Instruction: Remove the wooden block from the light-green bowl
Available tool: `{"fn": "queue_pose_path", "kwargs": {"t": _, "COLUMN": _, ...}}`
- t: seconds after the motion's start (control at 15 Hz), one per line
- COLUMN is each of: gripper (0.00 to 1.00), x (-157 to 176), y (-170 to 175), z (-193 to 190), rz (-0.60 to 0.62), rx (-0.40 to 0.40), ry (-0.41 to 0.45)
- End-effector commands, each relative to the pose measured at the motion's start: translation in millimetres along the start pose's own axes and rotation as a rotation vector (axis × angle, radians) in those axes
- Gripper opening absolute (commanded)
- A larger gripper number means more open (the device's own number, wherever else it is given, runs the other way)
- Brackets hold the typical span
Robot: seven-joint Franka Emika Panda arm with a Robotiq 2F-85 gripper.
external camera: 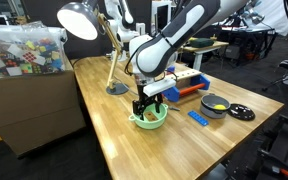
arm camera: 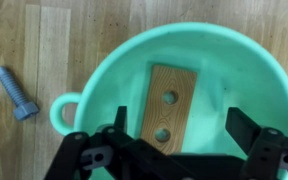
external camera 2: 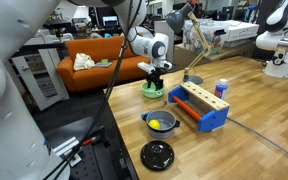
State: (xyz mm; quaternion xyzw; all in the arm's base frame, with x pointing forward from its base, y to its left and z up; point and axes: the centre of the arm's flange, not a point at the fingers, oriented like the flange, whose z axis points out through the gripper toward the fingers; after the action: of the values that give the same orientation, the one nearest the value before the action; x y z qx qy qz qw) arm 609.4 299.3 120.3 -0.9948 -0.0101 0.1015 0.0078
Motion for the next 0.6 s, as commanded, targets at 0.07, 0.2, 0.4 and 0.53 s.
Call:
{"fn": "queue_pose_path", "kwargs": {"t": 0.07, "gripper": 1.0, "x": 7.3, "y": 1.7, "z": 3.0, "rz": 0.029, "rx": 0.03, "ry": 0.006}}
{"fn": "queue_pose_path", "kwargs": {"t": 0.2, "gripper": 1.0, "x": 7.5, "y": 1.8, "z": 2.5, "rz": 0.031, "rx": 0.033, "ry": 0.007}}
{"fn": "queue_pose_path", "kwargs": {"t": 0.4, "gripper": 0.96, "x": 8.3, "y": 1.5, "z": 2.9, "rz": 0.029, "rx": 0.036, "ry": 0.007}}
{"fn": "queue_pose_path", "kwargs": {"t": 0.53, "gripper": 0.96, "x": 9.3, "y": 1.6, "z": 5.1, "rz": 0.028, "rx": 0.037, "ry": 0.001}}
